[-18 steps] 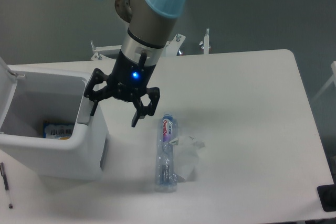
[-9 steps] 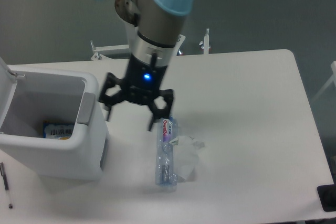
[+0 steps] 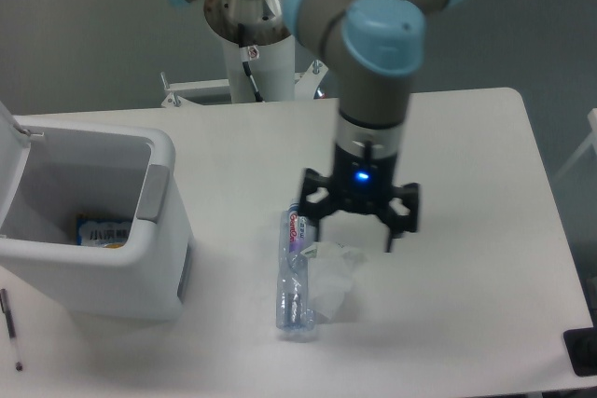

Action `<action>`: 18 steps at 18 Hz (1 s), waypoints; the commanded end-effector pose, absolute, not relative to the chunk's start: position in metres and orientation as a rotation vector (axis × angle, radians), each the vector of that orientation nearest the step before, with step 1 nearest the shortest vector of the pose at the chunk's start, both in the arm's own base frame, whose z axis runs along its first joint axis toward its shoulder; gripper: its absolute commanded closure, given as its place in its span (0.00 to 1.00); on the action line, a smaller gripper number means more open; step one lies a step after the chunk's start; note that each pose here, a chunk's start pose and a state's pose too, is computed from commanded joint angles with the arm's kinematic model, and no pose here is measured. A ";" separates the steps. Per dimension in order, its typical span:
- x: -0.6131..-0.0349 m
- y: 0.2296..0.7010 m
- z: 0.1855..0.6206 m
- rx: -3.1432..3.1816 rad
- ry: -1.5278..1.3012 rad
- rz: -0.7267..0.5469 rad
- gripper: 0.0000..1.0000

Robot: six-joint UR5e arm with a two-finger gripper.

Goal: Open the trash can

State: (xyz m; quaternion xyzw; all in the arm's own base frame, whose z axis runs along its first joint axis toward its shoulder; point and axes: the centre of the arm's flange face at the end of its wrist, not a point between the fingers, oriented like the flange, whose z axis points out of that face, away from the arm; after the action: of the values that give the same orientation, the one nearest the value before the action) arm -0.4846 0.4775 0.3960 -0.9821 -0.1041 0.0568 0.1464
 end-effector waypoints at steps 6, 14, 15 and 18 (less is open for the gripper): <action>-0.528 0.470 0.381 -2.901 -0.146 0.249 0.00; -0.530 0.464 0.365 -3.000 0.111 0.307 0.00; -0.530 0.464 0.364 -3.001 0.111 0.305 0.00; -0.528 0.465 0.363 -3.003 0.108 0.301 0.00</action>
State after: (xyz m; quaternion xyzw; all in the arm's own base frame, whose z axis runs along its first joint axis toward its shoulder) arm -0.5284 0.4649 0.3628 -0.9925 0.0358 0.0995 0.0605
